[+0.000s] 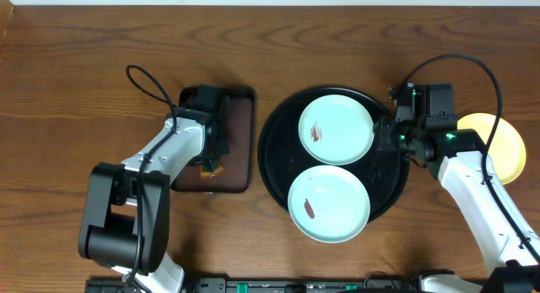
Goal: Clean dirty plates on tray and stack at the side
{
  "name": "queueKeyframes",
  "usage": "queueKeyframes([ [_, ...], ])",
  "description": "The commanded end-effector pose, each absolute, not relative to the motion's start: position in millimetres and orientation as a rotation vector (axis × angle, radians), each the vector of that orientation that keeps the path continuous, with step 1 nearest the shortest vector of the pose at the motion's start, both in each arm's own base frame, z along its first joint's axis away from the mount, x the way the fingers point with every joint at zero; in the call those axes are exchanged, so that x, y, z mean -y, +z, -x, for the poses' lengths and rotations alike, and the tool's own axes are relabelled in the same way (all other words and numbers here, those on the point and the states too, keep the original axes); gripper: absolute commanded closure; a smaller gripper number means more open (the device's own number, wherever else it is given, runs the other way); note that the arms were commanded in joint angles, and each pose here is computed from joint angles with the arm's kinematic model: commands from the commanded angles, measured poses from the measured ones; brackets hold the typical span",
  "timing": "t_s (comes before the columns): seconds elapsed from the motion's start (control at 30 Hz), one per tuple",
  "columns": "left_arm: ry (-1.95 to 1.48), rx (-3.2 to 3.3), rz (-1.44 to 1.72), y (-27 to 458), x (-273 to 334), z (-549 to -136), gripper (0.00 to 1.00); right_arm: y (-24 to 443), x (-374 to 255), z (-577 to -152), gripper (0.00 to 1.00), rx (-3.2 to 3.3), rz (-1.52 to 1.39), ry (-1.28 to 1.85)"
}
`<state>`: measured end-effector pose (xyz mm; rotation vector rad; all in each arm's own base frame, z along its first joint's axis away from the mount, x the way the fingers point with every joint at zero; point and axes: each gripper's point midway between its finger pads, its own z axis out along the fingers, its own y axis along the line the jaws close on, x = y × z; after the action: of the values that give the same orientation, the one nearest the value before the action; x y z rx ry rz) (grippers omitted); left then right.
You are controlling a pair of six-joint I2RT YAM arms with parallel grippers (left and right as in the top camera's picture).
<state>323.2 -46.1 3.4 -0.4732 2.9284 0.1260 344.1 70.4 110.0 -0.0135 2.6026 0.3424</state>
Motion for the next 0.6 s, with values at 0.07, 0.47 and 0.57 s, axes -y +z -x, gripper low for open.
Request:
queueKeyframes([
  [0.07,-0.007,-2.932,0.478,21,61,-321,0.61,120,-75,-347,0.72,-2.573,0.015,0.362],
  [0.47,0.022,-2.941,0.481,10,58,-323,0.51,120,-75,-347,0.72,-2.572,0.015,0.361],
  [0.57,0.026,-2.948,0.482,8,58,-322,0.55,120,-75,-347,0.72,-2.573,0.015,0.361],
])
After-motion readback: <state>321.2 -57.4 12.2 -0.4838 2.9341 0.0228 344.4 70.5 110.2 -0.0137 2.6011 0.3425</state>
